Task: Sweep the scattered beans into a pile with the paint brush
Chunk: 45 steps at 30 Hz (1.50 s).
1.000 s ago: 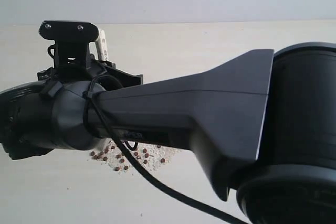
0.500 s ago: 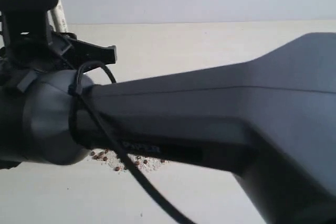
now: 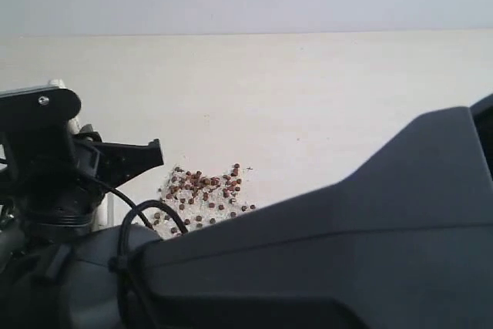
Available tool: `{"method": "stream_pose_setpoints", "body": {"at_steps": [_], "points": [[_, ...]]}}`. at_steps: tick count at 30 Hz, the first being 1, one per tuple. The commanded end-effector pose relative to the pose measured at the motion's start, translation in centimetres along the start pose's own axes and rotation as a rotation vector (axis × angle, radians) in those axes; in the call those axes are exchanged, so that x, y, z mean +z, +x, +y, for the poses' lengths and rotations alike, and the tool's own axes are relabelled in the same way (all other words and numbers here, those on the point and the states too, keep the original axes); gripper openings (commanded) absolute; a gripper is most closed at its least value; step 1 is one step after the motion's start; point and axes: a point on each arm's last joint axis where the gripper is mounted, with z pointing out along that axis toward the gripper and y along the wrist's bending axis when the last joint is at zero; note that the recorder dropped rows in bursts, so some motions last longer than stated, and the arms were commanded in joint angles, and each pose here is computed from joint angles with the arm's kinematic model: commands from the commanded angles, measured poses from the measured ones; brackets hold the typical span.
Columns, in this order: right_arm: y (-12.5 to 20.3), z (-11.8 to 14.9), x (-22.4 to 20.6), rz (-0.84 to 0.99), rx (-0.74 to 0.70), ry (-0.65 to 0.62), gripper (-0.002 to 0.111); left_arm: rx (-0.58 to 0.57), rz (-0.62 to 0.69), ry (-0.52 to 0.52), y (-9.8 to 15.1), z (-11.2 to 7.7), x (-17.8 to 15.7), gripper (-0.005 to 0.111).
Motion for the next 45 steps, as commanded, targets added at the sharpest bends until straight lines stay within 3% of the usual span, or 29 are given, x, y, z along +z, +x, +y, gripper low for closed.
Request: {"method": "stream_pose_setpoints", "body": {"at_steps": [1, 9, 17, 20, 22, 25, 26, 28, 33, 35, 37, 39, 42, 45], "points": [[0.3, -1.6, -0.1, 0.008, 0.001, 0.091, 0.0, -0.013, -0.006, 0.005, -0.1, 0.0, 0.0, 0.0], [0.1, -3.6, -0.7, -0.04, -0.061, 0.201, 0.0, -0.013, -0.006, 0.005, -0.1, 0.0, 0.0, 0.0], [-3.1, -3.2, -1.9, -0.122, -0.098, 0.108, 0.0, -0.013, -0.006, 0.005, -0.1, 0.0, 0.0, 0.0], [-4.6, -2.6, -3.0, -0.108, -0.171, -0.048, 0.0, -0.013, -0.006, 0.005, -0.1, 0.0, 0.0, 0.0], [-6.7, -3.5, -4.6, -0.081, -0.316, -0.238, 0.0, -0.013, -0.006, 0.005, -0.1, 0.0, 0.0, 0.0], [-8.9, -6.8, -6.1, -0.032, -0.395, -0.462, 0.0, -0.013, -0.006, 0.005, -0.1, 0.0, 0.0, 0.0], [-9.8, -8.9, -6.7, 0.0, -0.392, -0.606, 0.0, -0.013, -0.006, 0.005, -0.1, 0.0, 0.0, 0.0], [-10.7, -11.4, -7.1, 0.05, -0.365, -0.745, 0.0, -0.013, -0.006, 0.005, -0.1, 0.0, 0.0, 0.0], [-10.1, -14.6, -6.5, 0.099, -0.428, -0.86, 0.0, -0.013, -0.006, 0.005, -0.1, 0.0, 0.0, 0.0], [-9.6, -15.0, -6.6, 0.109, -0.489, -0.998, 0.0, -0.013, -0.006, 0.005, -0.1, 0.0, 0.0, 0.0], [-9.0, -15.2, -6.9, 0.079, -0.484, -1.181, 0.0, -0.013, -0.006, 0.005, -0.1, 0.0, 0.0, 0.0], [-8.7, -15.6, -6.9, -0.004, -0.459, -1.285, 0.0, -0.013, -0.006, 0.008, -0.1, -0.1, 0.0, 0.0], [-7.6, -16.7, -5.3, -0.056, -0.364, -1.267, 0.0, -0.013, -0.006, 0.008, -0.1, -0.1, 0.0, 0.0], [-5.4, -17.6, -4.0, 0.012, -0.325, -1.273, 0.0, -0.013, -0.006, 0.008, -0.1, -0.1, 0.0, 0.0]]}}
